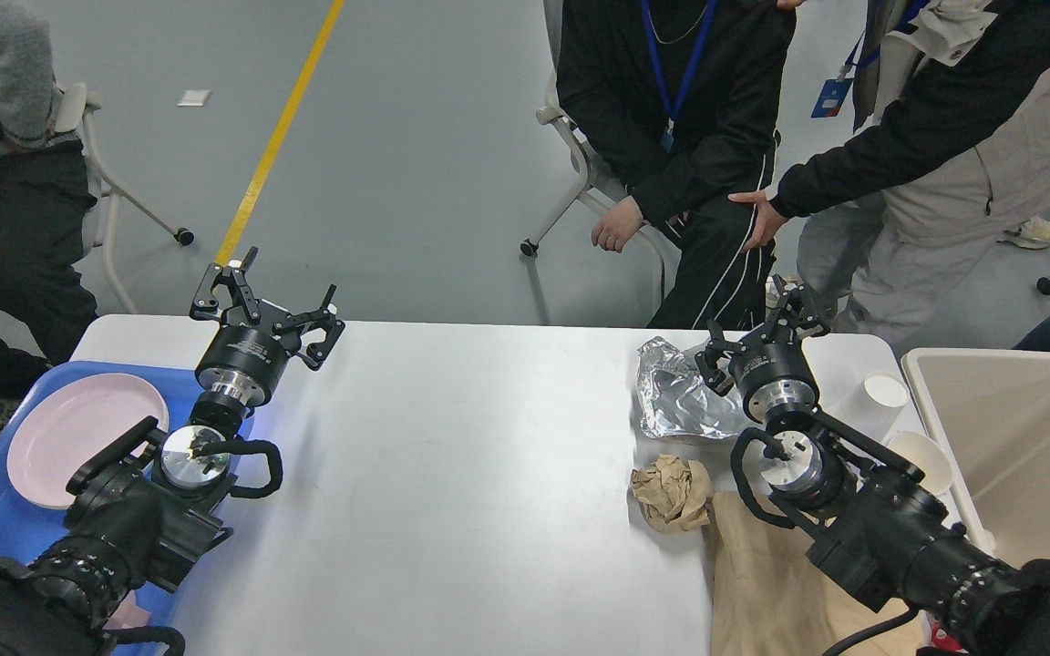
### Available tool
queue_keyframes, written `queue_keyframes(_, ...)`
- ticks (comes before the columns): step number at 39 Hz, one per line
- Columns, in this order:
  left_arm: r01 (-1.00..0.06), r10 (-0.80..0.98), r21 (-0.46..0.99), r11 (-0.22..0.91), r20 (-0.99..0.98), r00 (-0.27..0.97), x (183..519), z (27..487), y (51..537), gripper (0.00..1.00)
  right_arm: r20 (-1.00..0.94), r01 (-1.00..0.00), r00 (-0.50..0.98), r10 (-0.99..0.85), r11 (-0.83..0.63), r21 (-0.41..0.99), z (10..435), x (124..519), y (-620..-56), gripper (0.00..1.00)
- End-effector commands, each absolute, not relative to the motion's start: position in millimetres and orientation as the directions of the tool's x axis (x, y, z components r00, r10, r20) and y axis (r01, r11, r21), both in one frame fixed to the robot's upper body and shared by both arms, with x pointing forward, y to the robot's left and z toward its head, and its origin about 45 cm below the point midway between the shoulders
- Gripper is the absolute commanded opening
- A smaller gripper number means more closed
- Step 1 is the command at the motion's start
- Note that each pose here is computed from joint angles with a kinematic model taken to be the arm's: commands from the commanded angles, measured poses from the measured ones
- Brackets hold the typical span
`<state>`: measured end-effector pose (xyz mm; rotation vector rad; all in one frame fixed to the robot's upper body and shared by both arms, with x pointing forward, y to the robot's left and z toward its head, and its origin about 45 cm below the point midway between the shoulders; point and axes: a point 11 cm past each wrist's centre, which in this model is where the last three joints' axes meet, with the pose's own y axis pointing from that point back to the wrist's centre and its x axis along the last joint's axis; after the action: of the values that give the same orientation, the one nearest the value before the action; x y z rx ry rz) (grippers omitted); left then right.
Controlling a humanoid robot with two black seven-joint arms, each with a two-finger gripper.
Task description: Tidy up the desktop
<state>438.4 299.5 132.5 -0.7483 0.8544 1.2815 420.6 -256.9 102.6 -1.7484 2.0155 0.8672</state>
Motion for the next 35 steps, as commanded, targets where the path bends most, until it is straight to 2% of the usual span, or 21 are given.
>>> queue_keyframes(1,-0.985,0.471,-0.042,0.167,-0.875,0.117,430,129,298,0.99,-0.611,-0.972,-0.189,-0.768,0.059,0.226,103,421,-257,1.00)
queue_keyframes(5,-0.982,0.450,-0.070,0.177,-0.881,0.144,417,120,305,0.99,-0.611,-0.972,-0.189,-0.768,0.059,0.226,103,421,-257,1.00)
queue_keyframes(9,-0.985,0.428,-0.082,0.149,-0.893,0.139,417,122,308,0.99,-0.612,-0.972,-0.190,-0.768,0.060,0.227,103,421,-257,1.00)
queue_keyframes(35,-0.983,0.437,-0.073,0.167,-0.888,0.140,415,119,305,0.99,-0.611,-0.972,-0.190,-0.769,0.060,0.227,102,421,-257,1.00)
